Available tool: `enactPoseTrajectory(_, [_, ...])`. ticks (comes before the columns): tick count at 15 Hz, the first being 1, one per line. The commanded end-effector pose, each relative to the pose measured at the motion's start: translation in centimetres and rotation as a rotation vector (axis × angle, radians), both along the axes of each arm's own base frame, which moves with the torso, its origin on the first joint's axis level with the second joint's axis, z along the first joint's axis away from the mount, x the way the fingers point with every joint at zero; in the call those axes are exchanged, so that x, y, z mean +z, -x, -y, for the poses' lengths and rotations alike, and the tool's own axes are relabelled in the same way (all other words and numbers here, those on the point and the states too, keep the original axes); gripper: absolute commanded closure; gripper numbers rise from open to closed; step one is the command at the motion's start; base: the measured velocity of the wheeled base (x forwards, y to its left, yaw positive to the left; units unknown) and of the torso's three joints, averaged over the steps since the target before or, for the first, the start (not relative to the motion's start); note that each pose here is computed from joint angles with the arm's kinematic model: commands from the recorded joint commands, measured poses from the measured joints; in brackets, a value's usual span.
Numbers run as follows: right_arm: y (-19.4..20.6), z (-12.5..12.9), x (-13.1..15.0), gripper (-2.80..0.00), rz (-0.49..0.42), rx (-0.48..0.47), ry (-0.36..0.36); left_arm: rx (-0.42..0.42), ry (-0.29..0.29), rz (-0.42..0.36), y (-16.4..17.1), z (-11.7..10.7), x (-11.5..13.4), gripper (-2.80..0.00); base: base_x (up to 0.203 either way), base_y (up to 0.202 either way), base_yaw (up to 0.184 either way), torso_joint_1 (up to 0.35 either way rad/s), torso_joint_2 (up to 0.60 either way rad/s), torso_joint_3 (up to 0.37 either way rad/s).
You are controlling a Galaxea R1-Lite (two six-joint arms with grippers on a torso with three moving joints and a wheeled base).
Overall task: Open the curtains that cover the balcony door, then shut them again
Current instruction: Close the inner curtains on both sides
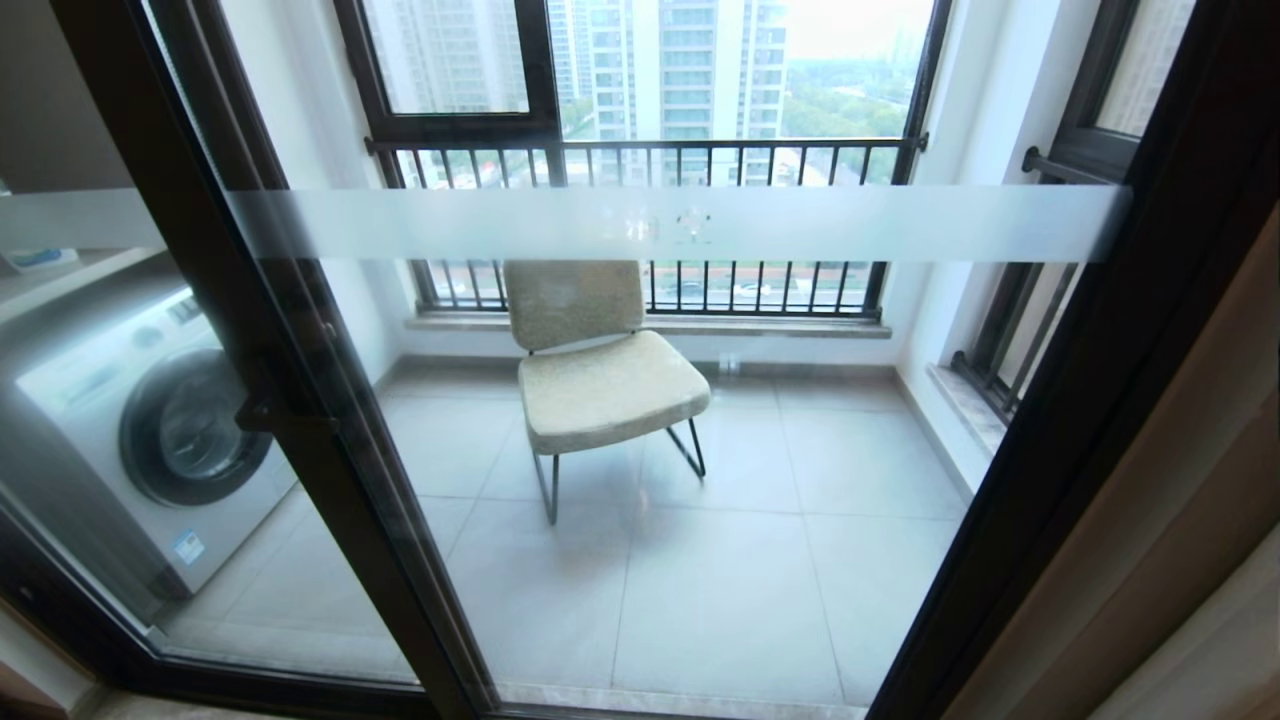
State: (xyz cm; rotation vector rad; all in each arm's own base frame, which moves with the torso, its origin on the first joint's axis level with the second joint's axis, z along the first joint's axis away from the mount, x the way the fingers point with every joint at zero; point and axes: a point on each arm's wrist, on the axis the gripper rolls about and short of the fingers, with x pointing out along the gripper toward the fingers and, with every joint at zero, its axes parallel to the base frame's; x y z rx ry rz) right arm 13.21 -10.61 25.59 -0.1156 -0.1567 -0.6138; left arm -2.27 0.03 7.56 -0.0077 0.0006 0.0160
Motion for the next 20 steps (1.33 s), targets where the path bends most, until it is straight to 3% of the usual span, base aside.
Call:
enactPoseTrajectory(1, [-1.4, 1.1, -0.4, -2.80, -0.002, 0.025, 0.005, 0.001, 0.000, 0.001, 0.0, 0.0, 0.0, 0.00, 0.000, 0.000, 0.000, 0.000, 0.00, 0.000])
enactPoseTrajectory(2, [-1.7, 1.3, -0.2, -0.67, 0.011, 0.031, 0.018, 0.001, 0.000, 0.001, 0.0, 0.0, 0.0, 0.00, 0.000, 0.000, 0.000, 0.000, 0.00, 0.000])
enactPoseTrajectory(3, [-1.9, 1.5, -0.1, 0.00, 0.016, 0.034, 0.022, 0.001, 0.000, 0.001, 0.0, 0.0, 0.0, 0.00, 0.000, 0.000, 0.000, 0.000, 0.00, 0.000])
enactPoseTrajectory(9, [-2.5, 1.5, 0.5, 0.00, 0.038, 0.079, 0.019, 0.001, 0.000, 0.001, 0.0, 0.0, 0.0, 0.00, 0.000, 0.000, 0.000, 0.000, 0.00, 0.000])
enactPoseTrajectory(14, [-3.8, -1.7, 1.9, 0.00, 0.093, 0.264, 0.036, 0.001, 0.000, 0.001, 0.0, 0.0, 0.0, 0.00, 0.000, 0.000, 0.000, 0.000, 0.00, 0.000])
enactPoseTrajectory(20, [-3.8, -8.1, 3.1, 0.00, 0.149, 0.589, 0.067, 0.001, 0.000, 0.001, 0.0, 0.0, 0.0, 0.00, 0.000, 0.000, 0.000, 0.000, 0.00, 0.000])
